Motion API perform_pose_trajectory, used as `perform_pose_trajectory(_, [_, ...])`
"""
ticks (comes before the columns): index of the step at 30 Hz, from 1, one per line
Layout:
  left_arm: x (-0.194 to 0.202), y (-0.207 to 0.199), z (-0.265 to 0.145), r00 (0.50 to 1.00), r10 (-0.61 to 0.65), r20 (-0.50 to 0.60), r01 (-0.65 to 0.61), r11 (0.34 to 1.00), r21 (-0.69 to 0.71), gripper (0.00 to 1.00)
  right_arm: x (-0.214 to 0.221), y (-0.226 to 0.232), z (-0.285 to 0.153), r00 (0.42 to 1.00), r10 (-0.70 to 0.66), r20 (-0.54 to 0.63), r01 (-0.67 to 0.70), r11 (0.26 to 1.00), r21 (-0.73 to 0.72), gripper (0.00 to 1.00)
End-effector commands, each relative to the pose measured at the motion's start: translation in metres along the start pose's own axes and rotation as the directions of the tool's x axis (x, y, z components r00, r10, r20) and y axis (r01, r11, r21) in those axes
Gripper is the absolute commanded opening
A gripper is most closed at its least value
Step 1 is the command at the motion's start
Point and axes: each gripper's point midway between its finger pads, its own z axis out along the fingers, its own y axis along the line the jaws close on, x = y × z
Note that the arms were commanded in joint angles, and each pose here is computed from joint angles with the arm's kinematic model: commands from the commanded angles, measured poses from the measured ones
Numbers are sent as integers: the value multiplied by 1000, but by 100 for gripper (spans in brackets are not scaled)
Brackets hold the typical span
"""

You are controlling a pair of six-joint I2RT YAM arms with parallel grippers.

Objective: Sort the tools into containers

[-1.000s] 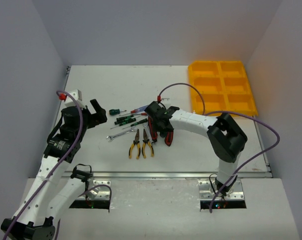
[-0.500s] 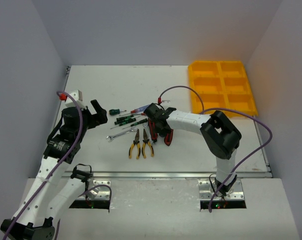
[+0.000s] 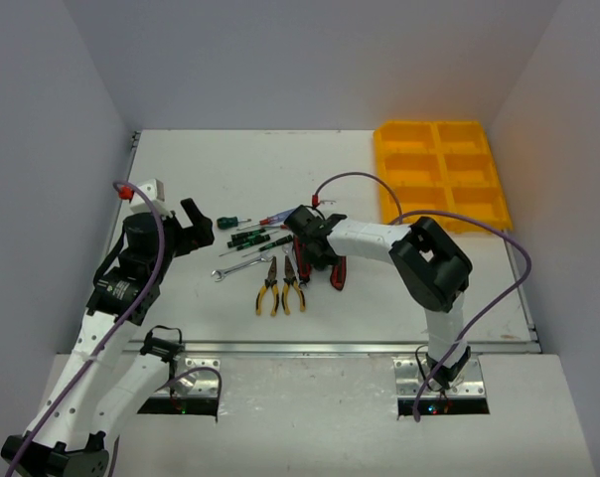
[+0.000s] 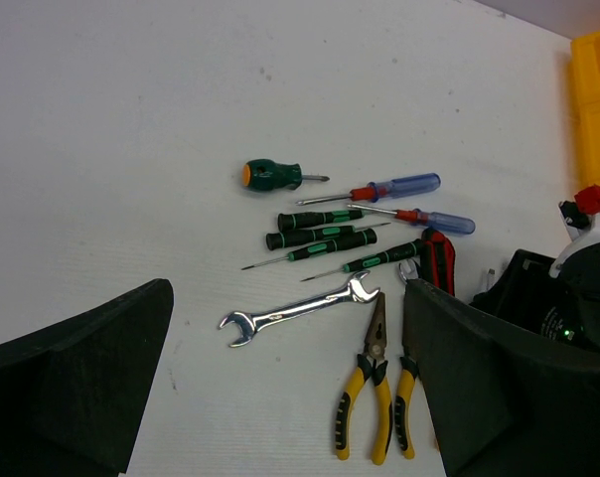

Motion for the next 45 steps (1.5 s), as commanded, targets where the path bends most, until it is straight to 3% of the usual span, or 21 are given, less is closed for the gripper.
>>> perform_pose_trajectory(1, [-11, -10, -1, 999, -4, 46, 2, 999, 41, 100, -8, 2, -1, 1000, 13, 19, -13, 1000, -1, 25])
perform_pose_trajectory(3, [-11, -10, -1, 999, -4, 45, 2, 999, 42, 100, -21, 7, -12, 999, 2, 47, -1, 1000, -29, 19])
perform_pose_trajectory(8, [-10, -10, 0, 999, -3, 42, 1, 999, 40, 100, -72, 8, -55, 982, -30, 184, 44, 996, -72, 15])
perform_pose_trajectory(13, [-11, -9, 0, 999, -4, 47, 2, 999, 37, 100, -144, -26, -89, 956, 26, 291, 0, 996, -89, 13])
perform_pose_trajectory(18, [-10, -8, 0, 999, -3, 44, 1, 999, 33, 100, -233, -86, -77, 922, 174, 346, -158, 985, -76, 14])
perform_pose_trajectory(23, [-9, -10, 1, 999, 3, 39, -5, 999, 46, 100, -326, -130, -35, 867, 280, 412, -277, 958, -67, 13])
perform_pose_trajectory(29, [-9, -8, 2, 999, 4, 42, -5, 999, 33, 100, -401, -171, -2, 777, 374, 506, -372, 922, -110, 17])
perform_pose_trajectory(34, [-8, -6, 3, 999, 7, 40, -8, 1000, 24, 100, -418, -211, 24, 704, 447, 552, -450, 882, -140, 20])
perform_pose_trajectory(39, [-7, -5, 5, 999, 9, 35, -9, 1000, 17, 100, -428, -224, 38, 690, 430, 583, -451, 885, -118, 21])
perform_pose_trajectory(40, [-7, -6, 5, 999, 10, 33, -11, 1000, 18, 100, -425, -228, 45, 692, 433, 578, -461, 881, -109, 28])
perform_pose_trajectory(44, [-4, -5, 7, 1000, 15, 21, -15, 1000, 14, 100, -414, -237, 64, 702, 449, 552, -483, 870, -93, 32])
perform_pose_trajectory(45, [-4, -5, 8, 1000, 16, 18, -16, 1000, 13, 100, -414, -237, 66, 705, 448, 550, -479, 873, -96, 43])
